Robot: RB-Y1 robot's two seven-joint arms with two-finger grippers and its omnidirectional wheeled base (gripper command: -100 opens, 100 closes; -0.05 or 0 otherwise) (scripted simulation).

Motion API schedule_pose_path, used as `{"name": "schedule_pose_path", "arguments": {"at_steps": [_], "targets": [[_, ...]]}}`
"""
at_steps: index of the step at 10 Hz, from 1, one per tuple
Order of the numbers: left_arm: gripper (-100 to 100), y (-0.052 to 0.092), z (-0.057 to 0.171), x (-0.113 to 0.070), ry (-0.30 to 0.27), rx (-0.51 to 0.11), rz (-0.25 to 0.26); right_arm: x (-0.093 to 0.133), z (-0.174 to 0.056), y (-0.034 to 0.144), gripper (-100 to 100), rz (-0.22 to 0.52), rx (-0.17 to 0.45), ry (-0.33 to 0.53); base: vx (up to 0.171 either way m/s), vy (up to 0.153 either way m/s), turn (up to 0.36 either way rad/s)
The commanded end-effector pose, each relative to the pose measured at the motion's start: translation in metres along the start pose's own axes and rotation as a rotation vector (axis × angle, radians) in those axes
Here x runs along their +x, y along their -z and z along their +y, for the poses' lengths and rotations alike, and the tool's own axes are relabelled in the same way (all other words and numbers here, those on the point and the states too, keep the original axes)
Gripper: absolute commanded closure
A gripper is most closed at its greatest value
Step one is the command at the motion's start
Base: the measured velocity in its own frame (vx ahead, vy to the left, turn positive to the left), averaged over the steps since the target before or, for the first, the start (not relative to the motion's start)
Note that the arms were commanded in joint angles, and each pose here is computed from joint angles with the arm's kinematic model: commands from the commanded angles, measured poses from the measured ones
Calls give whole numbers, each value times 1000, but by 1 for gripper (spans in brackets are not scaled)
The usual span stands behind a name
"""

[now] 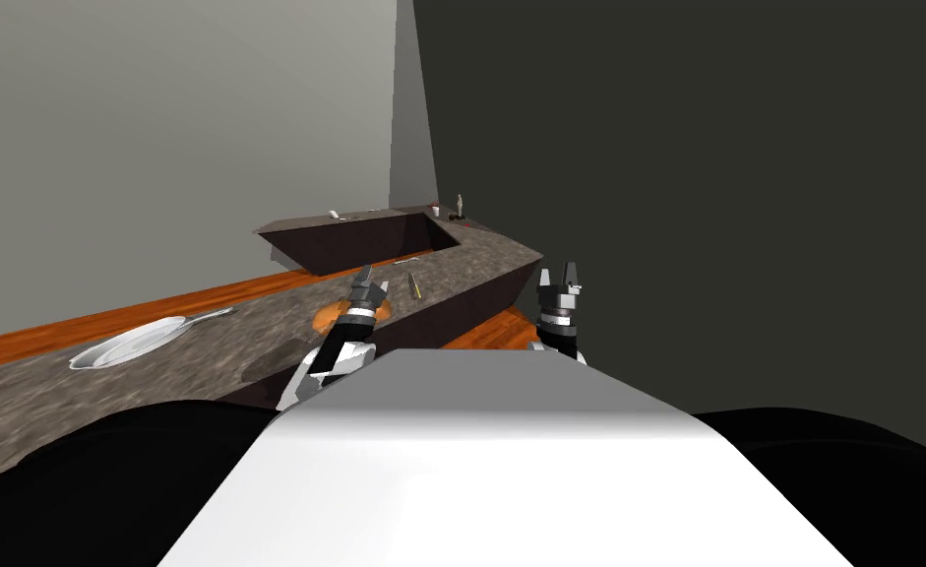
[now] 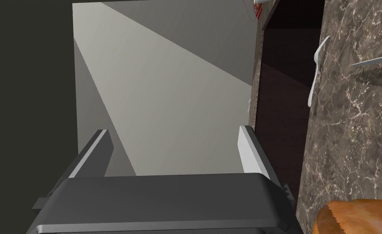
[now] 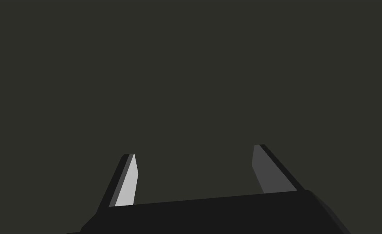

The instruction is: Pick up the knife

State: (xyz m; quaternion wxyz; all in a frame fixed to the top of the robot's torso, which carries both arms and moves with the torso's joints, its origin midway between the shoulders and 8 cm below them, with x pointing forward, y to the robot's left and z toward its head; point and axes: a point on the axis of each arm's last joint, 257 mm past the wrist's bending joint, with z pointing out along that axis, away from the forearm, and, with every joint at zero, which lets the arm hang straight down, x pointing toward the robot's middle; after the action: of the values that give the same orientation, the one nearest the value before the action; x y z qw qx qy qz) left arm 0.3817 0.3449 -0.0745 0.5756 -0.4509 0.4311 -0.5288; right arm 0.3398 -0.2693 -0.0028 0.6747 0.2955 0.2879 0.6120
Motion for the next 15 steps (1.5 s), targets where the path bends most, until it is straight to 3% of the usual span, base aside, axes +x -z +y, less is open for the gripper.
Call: {"name": "schedule_pose_path", "arguments": {"at_steps": [1,6,15], "targets": [[-100,1,13,-4,8,-57,5,0,0,0,0,0,0,0,-43,19,-187],[-100,4,43,-12,21,-187,7,0,0,0,0,0,0,0,-39,22,-158],[-100,18,104,-27,35,-472,22,0,0,0,0,0,0,0,-35,34,-194]]}}
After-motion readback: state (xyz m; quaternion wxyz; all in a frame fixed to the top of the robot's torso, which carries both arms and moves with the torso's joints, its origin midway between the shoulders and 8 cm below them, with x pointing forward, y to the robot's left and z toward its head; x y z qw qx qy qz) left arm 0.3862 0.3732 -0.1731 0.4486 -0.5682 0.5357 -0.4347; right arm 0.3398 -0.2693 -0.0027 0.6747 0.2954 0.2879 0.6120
